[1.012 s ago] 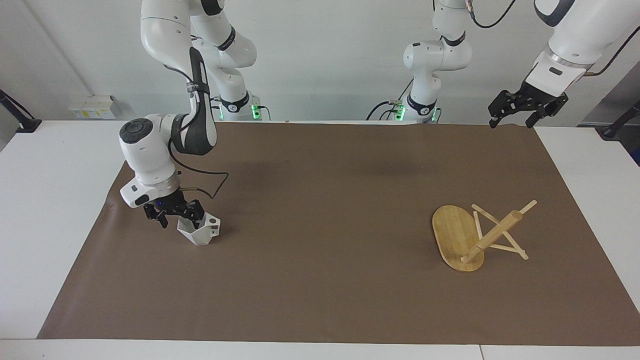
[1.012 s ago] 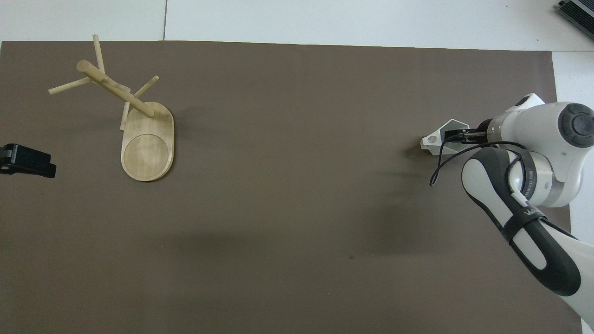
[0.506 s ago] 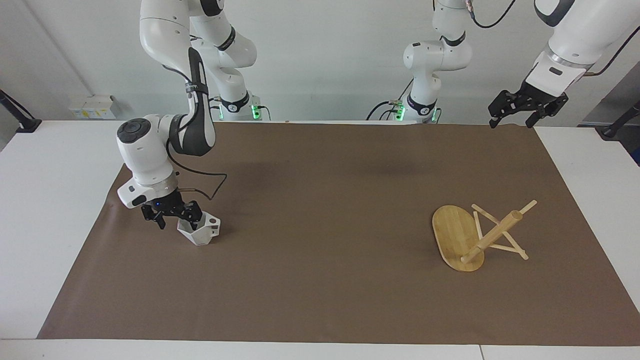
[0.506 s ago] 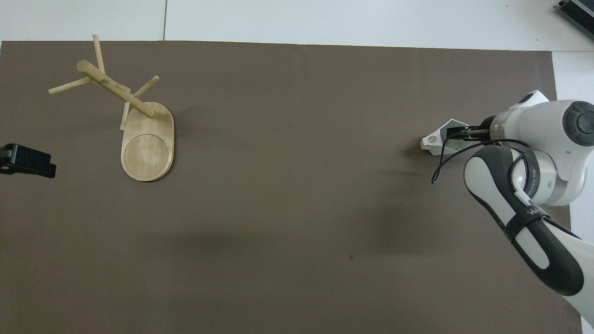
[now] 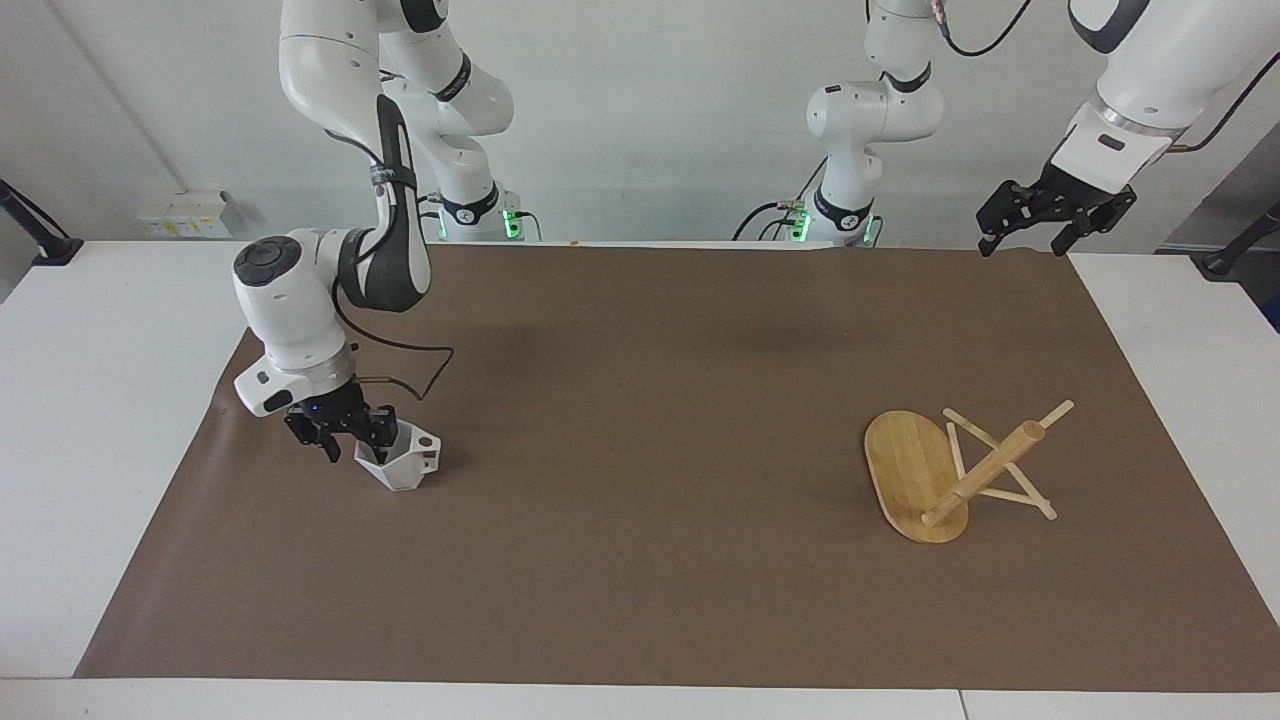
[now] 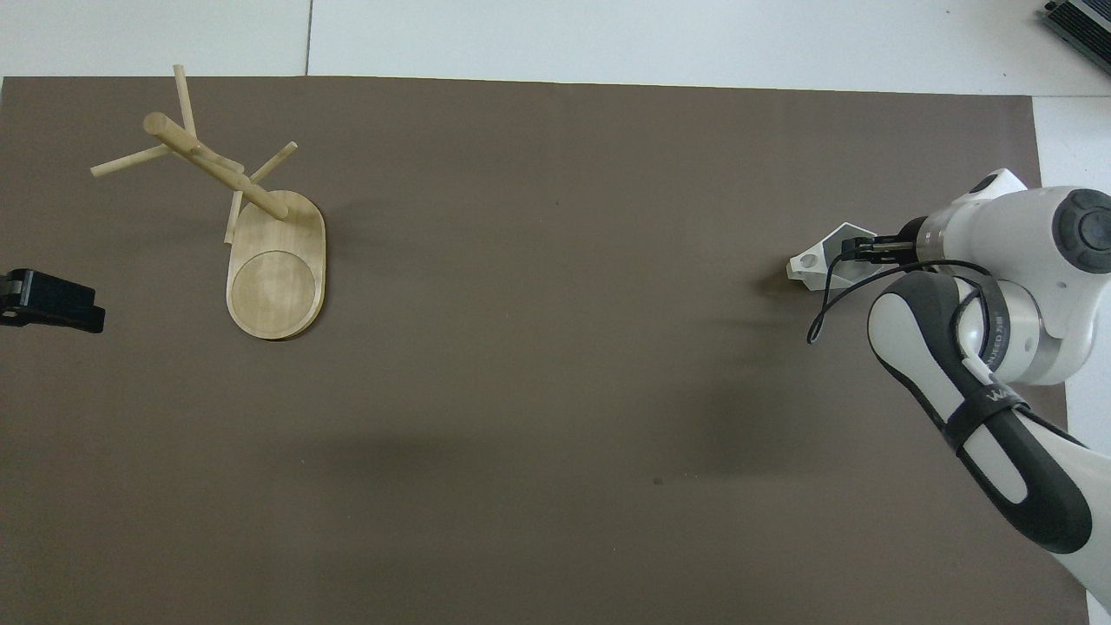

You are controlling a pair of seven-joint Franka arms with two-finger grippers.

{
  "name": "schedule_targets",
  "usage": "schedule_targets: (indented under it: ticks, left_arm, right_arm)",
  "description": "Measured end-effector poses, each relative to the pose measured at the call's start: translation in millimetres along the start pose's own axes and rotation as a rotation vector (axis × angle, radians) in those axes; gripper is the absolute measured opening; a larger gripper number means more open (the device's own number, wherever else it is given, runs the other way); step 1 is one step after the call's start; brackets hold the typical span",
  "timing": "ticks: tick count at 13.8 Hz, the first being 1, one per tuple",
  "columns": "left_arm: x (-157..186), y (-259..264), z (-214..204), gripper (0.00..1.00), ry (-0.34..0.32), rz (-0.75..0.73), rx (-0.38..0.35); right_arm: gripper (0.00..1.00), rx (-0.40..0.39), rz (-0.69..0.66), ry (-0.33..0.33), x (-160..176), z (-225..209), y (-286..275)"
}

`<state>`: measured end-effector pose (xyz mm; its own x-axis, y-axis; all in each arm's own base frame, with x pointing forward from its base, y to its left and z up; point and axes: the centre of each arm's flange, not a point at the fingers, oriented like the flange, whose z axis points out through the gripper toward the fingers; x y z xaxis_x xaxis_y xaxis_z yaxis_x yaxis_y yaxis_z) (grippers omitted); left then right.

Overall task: Hang cup on rack
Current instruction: 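Close the right gripper on the white cup's handle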

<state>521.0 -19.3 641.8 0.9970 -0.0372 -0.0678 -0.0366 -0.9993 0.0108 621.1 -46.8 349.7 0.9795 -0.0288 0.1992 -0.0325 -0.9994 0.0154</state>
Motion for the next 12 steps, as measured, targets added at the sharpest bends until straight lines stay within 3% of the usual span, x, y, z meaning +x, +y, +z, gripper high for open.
schedule_targets:
  ticks: [1,2,5,6,9,12]
  left_arm:
    - [0.0,0.0,0.0,1.0,0.0,0.0,0.0]
    - [0.0,0.0,0.0,1.0,0.0,0.0,0.0]
    - [0.0,0.0,0.0,1.0,0.0,0.0,0.0]
    - [0.0,0.0,0.0,1.0,0.0,0.0,0.0]
    - [0.0,0.0,0.0,1.0,0.0,0.0,0.0]
    - [0.0,0.0,0.0,1.0,0.0,0.0,0.0]
  right_arm:
    - [0.5,0.0,0.0,0.0,0.0,0.0,0.0]
    - [0.45,0.0,0.0,0.0,0.0,0.0,0.0]
    - [0.37,0.0,0.0,0.0,0.0,0.0,0.0]
    - [0.27,0.0,0.0,0.0,0.0,0.0,-0.1]
    - [0.13,0.0,0.0,0.0,0.0,0.0,-0.1]
    - [0.06,0.0,-0.001,0.003,0.5,-1.6,-0.5]
